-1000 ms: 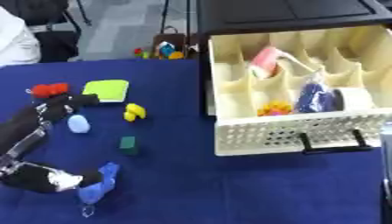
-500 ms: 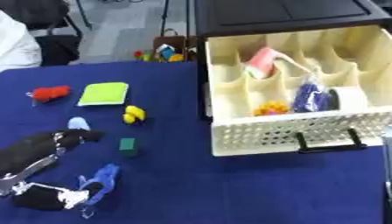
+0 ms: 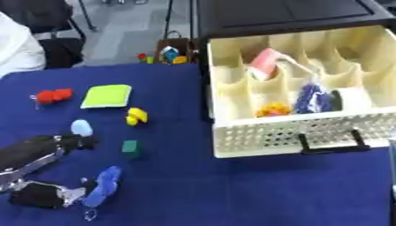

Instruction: Pick up objects from table and place into drawer.

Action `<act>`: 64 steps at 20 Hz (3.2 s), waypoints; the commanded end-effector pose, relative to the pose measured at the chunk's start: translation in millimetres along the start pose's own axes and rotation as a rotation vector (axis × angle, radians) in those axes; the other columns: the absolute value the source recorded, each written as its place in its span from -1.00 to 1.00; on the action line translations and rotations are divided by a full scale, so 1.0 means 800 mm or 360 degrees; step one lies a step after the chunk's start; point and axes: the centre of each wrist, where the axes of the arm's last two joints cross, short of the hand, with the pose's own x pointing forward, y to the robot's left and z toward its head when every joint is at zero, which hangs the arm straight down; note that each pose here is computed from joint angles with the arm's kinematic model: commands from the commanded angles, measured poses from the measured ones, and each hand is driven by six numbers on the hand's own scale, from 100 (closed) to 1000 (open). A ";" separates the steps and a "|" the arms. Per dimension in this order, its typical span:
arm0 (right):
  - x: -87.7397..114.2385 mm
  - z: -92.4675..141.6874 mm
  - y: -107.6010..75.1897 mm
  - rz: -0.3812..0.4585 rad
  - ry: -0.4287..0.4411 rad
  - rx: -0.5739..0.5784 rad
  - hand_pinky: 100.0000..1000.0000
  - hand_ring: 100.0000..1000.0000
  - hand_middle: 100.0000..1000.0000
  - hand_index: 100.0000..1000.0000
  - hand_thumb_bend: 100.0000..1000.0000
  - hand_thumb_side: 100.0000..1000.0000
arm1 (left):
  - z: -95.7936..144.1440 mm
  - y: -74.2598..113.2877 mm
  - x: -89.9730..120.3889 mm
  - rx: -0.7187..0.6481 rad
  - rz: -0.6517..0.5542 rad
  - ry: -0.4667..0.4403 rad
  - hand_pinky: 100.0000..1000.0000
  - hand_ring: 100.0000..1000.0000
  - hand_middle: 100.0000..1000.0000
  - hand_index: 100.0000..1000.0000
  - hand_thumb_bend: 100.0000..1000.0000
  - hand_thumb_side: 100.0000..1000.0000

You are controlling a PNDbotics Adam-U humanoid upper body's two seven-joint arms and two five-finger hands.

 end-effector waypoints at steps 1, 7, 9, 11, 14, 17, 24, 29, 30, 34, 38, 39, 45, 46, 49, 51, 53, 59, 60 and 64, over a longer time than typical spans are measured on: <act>0.001 -0.008 0.000 -0.0031 -0.0054 -0.0017 0.07 0.17 0.15 0.48 -1.00 1.00 | 0.009 0.015 -0.003 -0.0054 -0.0073 0.0040 0.46 0.68 0.61 1.00 -0.43 0.04; 0.001 -0.007 -0.001 -0.0033 -0.0051 -0.0012 0.07 0.17 0.15 0.48 -1.00 1.00 | 0.013 0.017 -0.009 -0.0219 -0.0122 0.0106 0.50 0.73 0.65 1.00 -0.02 -0.01; 0.001 -0.007 0.000 -0.0036 -0.0050 -0.0010 0.07 0.17 0.15 0.48 -1.00 1.00 | 0.015 0.017 -0.011 -0.0278 -0.0154 0.0129 0.51 0.74 0.66 1.00 -0.02 -0.02; 0.002 -0.007 0.000 -0.0038 -0.0050 -0.0009 0.07 0.17 0.15 0.48 -1.00 1.00 | 0.017 0.018 -0.012 -0.0334 -0.0196 0.0152 0.52 0.74 0.66 0.99 -0.04 -0.03; 0.002 -0.007 0.000 -0.0039 -0.0049 -0.0009 0.07 0.17 0.15 0.48 -1.00 1.00 | 0.017 0.024 -0.012 -0.0390 -0.0245 0.0164 0.51 0.74 0.64 0.93 -0.05 -0.03; 0.002 -0.007 0.000 -0.0041 -0.0050 -0.0010 0.07 0.17 0.15 0.48 -1.00 1.00 | 0.017 0.028 -0.011 -0.0448 -0.0280 0.0165 0.50 0.72 0.63 0.90 -0.04 -0.03; 0.002 -0.008 0.001 -0.0046 -0.0051 -0.0010 0.07 0.17 0.15 0.48 -1.00 1.00 | 0.013 0.034 -0.005 -0.0510 -0.0297 0.0152 0.44 0.68 0.57 0.86 -0.08 0.00; 0.003 -0.008 0.002 -0.0051 -0.0049 -0.0010 0.07 0.17 0.15 0.48 -1.00 1.00 | 0.008 0.033 0.003 -0.0489 -0.0293 0.0131 0.41 0.65 0.55 0.84 -0.08 0.04; 0.003 -0.008 0.002 -0.0053 -0.0048 -0.0011 0.07 0.17 0.15 0.48 -1.00 1.00 | 0.006 0.032 0.005 -0.0485 -0.0292 0.0124 0.41 0.65 0.55 0.84 -0.07 0.05; 0.003 -0.008 0.002 -0.0055 -0.0046 -0.0011 0.07 0.17 0.15 0.48 -1.00 1.00 | 0.002 0.031 0.012 -0.0480 -0.0281 0.0110 0.39 0.63 0.53 0.84 -0.06 0.06; 0.003 -0.008 0.002 -0.0056 -0.0045 -0.0012 0.07 0.17 0.15 0.48 -1.00 1.00 | -0.001 0.029 0.017 -0.0484 -0.0268 0.0113 0.39 0.63 0.52 0.84 -0.06 0.07; 0.003 -0.008 0.002 -0.0056 -0.0044 -0.0012 0.07 0.17 0.14 0.48 -1.00 1.00 | -0.002 0.030 0.018 -0.0476 -0.0265 0.0117 0.39 0.62 0.50 0.85 0.00 0.11; 0.003 -0.007 0.002 -0.0057 -0.0040 -0.0015 0.08 0.17 0.14 0.48 -1.00 1.00 | -0.006 0.029 0.023 -0.0444 -0.0268 0.0221 0.39 0.61 0.48 0.85 0.01 0.17; 0.003 -0.007 0.002 -0.0057 -0.0040 -0.0015 0.08 0.17 0.14 0.48 -1.00 1.00 | -0.006 0.029 0.023 -0.0442 -0.0278 0.0237 0.39 0.61 0.48 0.84 0.00 0.17; 0.003 -0.007 0.002 -0.0059 -0.0039 -0.0016 0.08 0.18 0.14 0.48 -1.00 1.00 | -0.006 0.028 0.024 -0.0418 -0.0330 0.0273 0.39 0.61 0.48 0.83 -0.06 0.22; 0.003 -0.007 0.002 -0.0060 -0.0040 -0.0018 0.08 0.18 0.14 0.48 -1.00 1.00 | -0.006 0.027 0.023 -0.0409 -0.0369 0.0295 0.39 0.61 0.48 0.84 -0.08 0.23; 0.003 -0.008 0.002 -0.0061 -0.0040 -0.0019 0.08 0.18 0.14 0.48 -1.00 1.00 | -0.006 0.026 0.023 -0.0406 -0.0410 0.0319 0.40 0.62 0.49 0.84 -0.11 0.25; 0.003 -0.007 0.003 -0.0065 -0.0037 -0.0021 0.08 0.18 0.14 0.48 -1.00 1.00 | -0.009 0.017 0.027 -0.0413 -0.0449 0.0350 0.37 0.59 0.47 0.81 -0.15 0.28; 0.003 -0.007 0.003 -0.0066 -0.0036 -0.0022 0.08 0.18 0.14 0.48 -1.00 1.00 | -0.009 0.016 0.028 -0.0408 -0.0446 0.0354 0.36 0.58 0.47 0.80 -0.15 0.27; 0.003 -0.008 0.003 -0.0068 -0.0037 -0.0025 0.08 0.18 0.14 0.48 -1.00 1.00 | -0.012 0.011 0.030 -0.0422 -0.0408 0.0354 0.34 0.57 0.46 0.79 -0.11 0.26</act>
